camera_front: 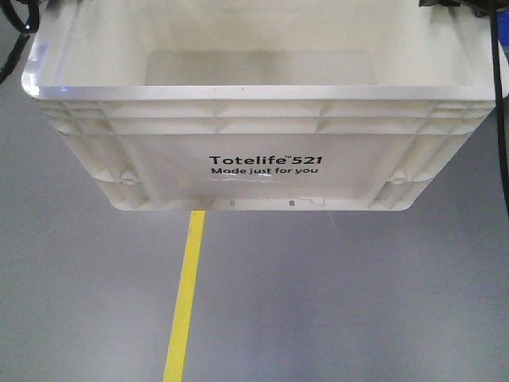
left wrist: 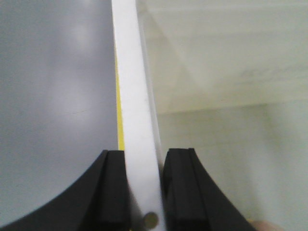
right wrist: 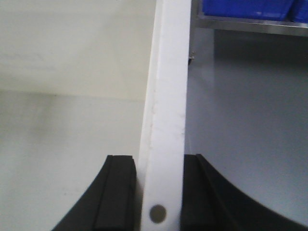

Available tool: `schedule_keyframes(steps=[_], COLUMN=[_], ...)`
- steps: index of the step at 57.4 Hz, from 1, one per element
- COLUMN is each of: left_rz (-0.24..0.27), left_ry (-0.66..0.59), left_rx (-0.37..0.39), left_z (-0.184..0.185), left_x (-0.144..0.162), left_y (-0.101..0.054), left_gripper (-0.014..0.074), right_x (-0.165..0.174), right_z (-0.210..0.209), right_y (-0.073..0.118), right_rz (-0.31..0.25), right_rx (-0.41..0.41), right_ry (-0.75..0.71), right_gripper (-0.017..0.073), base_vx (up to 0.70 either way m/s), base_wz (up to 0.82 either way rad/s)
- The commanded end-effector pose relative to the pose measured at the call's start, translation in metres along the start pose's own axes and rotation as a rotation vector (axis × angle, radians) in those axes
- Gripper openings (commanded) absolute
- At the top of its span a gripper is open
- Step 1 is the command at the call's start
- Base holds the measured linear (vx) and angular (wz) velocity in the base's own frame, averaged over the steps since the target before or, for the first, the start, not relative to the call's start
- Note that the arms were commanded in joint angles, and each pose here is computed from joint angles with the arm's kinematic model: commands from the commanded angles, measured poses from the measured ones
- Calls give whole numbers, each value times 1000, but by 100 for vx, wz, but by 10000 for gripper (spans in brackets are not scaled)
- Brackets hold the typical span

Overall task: Place moving items into box and shelve
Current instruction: 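Keep holding the tote with both grippers while the base drives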

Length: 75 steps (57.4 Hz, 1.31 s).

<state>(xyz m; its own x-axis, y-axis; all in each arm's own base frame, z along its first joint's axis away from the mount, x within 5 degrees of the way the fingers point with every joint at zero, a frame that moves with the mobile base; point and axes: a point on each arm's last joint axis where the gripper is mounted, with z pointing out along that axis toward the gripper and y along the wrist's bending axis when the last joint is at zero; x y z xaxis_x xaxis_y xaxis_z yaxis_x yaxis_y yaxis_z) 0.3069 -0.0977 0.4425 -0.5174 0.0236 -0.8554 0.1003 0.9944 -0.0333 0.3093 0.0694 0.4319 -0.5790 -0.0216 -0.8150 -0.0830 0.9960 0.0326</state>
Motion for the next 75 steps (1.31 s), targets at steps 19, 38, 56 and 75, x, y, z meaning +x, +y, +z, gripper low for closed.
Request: schedule_keyframes(steps=[19, 38, 56, 75], left_rz=[42, 42, 42, 42], left_ry=[-218, -218, -218, -218], left_rx=[8, 7, 7, 7], left_z=[-34, -34, -34, -34], left_x=[-26, -26, -26, -26], left_y=[4, 4, 4, 4], left_gripper=[2, 2, 2, 2], right_x=[-28, -28, -28, -27], right_z=[-35, -35, -35, -35], right_y=[-5, -5, -5, -5], right_rz=[-35, -35, -35, -35], right_rx=[2, 2, 3, 4], right_ry=[-252, -252, -250, -246], right_gripper=[-5, -5, -5, -5], base_vx=[28, 36, 45, 54], base_wz=[44, 21, 12, 8])
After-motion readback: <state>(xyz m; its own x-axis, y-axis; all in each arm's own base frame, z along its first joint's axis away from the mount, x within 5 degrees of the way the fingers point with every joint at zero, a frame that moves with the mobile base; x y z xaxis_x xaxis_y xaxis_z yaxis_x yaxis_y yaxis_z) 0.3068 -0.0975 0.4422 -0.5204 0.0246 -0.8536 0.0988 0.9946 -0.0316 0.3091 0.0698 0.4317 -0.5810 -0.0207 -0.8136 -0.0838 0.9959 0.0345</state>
